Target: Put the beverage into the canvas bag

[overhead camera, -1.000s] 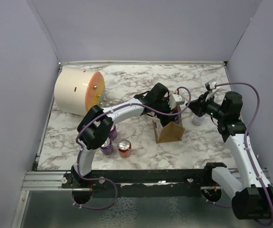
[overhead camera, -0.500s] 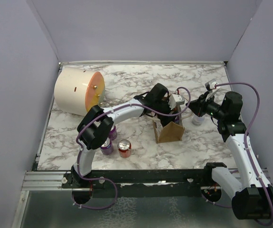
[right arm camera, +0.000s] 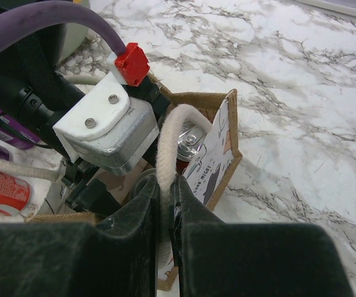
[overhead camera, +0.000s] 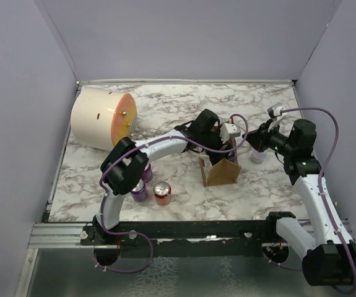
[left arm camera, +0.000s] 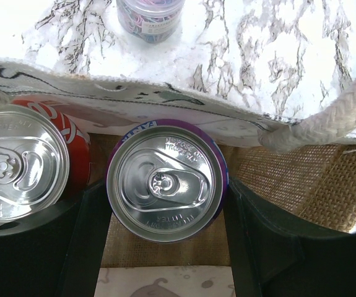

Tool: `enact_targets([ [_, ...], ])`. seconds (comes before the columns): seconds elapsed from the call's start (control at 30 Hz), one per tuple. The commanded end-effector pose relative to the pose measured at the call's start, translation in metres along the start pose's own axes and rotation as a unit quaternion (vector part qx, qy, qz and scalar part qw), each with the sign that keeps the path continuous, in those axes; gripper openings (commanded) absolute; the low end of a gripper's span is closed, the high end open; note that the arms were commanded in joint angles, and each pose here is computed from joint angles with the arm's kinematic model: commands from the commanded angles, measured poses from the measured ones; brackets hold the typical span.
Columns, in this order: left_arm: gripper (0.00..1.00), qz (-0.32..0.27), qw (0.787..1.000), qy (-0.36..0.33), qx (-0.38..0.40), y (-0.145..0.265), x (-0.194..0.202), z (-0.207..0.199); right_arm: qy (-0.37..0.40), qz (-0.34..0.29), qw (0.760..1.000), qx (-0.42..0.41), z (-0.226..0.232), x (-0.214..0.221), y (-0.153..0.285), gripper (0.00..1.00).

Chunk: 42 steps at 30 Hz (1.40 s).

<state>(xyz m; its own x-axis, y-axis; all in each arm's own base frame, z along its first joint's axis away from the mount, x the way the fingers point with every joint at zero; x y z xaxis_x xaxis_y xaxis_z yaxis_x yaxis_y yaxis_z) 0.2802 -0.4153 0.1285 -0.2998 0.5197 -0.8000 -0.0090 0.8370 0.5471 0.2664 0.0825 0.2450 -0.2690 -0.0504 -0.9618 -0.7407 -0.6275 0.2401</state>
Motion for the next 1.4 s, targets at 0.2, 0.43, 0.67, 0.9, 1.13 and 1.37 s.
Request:
enact_targets([
  [0.2,0.49,-0.029,0.999,-0.017,0.037,0.006,-0.019,-0.019,0.001,-0.007,1.0,-0.005,0.001,-0.003,0.001,0.01],
  [0.43,0.65,-0.031,0.999,-0.013,0.037,0.008,-0.022,-0.02,-0.002,-0.004,1.0,-0.005,0.0,-0.001,-0.001,0.01],
  [0.67,0.81,-0.038,0.999,-0.019,0.029,0.02,-0.032,-0.024,-0.004,-0.004,1.0,-0.006,0.0,-0.002,-0.001,0.01],
  [0.9,0.88,-0.04,0.999,-0.025,0.028,0.031,-0.039,-0.03,0.0,-0.005,1.0,-0.003,0.0,-0.003,0.0,0.01],
  [1.13,0.88,-0.043,0.997,-0.069,0.013,0.052,-0.046,-0.036,0.006,-0.007,1.0,0.001,-0.001,-0.004,0.001,0.01],
  [1.37,0.89,-0.067,0.989,-0.134,-0.018,0.089,-0.07,-0.045,0.017,-0.008,1.0,-0.005,0.001,-0.005,0.002,0.01],
])
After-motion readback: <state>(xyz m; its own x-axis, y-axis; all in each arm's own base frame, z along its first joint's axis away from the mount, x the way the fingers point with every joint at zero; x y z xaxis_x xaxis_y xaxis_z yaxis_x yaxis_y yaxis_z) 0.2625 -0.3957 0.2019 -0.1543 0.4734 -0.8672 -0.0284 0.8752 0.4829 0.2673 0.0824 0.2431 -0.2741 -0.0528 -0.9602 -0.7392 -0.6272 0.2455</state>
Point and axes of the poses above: each gripper's point midway between its finger pads, its own y axis back along the fingers, its own z axis along the line the jaws close on, x = y × z, the point moved 4 cm from there along y, back along the fingers, and after that the axes turned 2 degrees about y, right-handed, at the moved point
